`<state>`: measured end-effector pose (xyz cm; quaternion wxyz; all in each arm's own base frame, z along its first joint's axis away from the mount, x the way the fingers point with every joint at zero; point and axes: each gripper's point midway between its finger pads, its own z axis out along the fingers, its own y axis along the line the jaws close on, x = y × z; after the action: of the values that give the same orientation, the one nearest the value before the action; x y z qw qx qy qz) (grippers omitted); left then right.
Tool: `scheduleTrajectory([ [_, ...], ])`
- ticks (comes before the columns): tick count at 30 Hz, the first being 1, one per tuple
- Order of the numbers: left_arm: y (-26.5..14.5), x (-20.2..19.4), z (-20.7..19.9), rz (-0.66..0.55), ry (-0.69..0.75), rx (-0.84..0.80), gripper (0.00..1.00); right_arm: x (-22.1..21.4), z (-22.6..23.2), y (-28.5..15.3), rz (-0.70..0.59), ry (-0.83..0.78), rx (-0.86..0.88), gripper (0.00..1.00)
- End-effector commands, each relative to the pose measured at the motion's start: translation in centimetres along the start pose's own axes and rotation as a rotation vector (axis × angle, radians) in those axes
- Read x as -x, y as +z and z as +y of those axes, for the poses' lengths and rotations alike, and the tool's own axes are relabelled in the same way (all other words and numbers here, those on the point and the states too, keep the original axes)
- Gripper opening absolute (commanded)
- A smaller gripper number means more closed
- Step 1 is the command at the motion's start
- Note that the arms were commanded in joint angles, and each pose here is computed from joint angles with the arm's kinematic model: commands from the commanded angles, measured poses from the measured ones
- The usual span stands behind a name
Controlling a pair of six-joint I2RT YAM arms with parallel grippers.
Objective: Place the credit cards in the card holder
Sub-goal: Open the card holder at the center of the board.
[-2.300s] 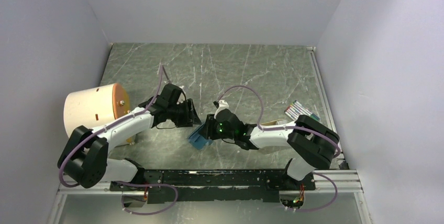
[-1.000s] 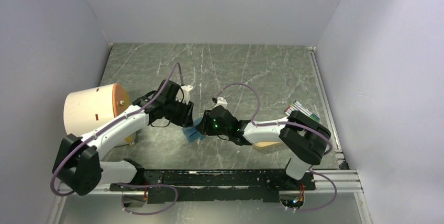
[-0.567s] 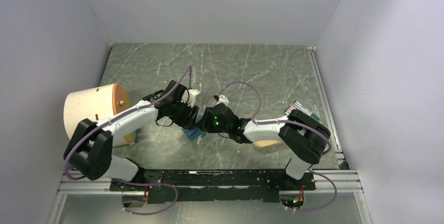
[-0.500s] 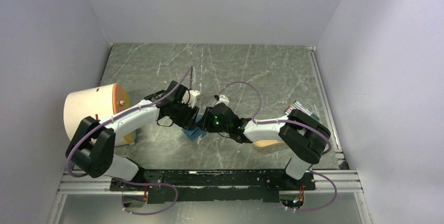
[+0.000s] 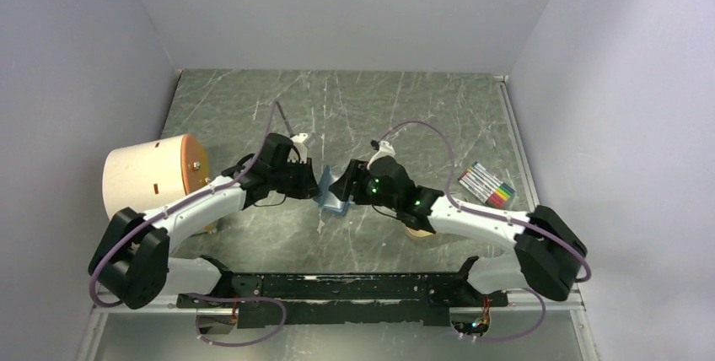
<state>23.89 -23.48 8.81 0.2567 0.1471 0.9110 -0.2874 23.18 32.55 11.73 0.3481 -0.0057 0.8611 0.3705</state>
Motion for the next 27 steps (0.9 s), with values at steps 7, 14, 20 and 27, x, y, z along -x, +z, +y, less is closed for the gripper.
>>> scheduleTrajectory([
  [7,-1.8,3.2,-4.2,-0.225,-0.315,-0.278,0.09,-0.1,-6.6,-3.2,-0.053,-0.067,-0.22,0.74],
  [14,-4.8,3.6,-6.5,-0.294,-0.312,-0.462,0.09,1.1,-5.5,-3.4,-0.069,0.006,-0.029,0.73],
  [20,-7.1,4.7,-7.9,-0.339,-0.248,-0.509,0.09,3.3,-2.1,-4.7,-0.113,0.073,0.16,0.69],
  [27,-9.4,5.7,-9.7,-0.378,-0.189,-0.58,0.09,5.6,1.0,-6.9,-0.172,0.241,0.337,0.59],
])
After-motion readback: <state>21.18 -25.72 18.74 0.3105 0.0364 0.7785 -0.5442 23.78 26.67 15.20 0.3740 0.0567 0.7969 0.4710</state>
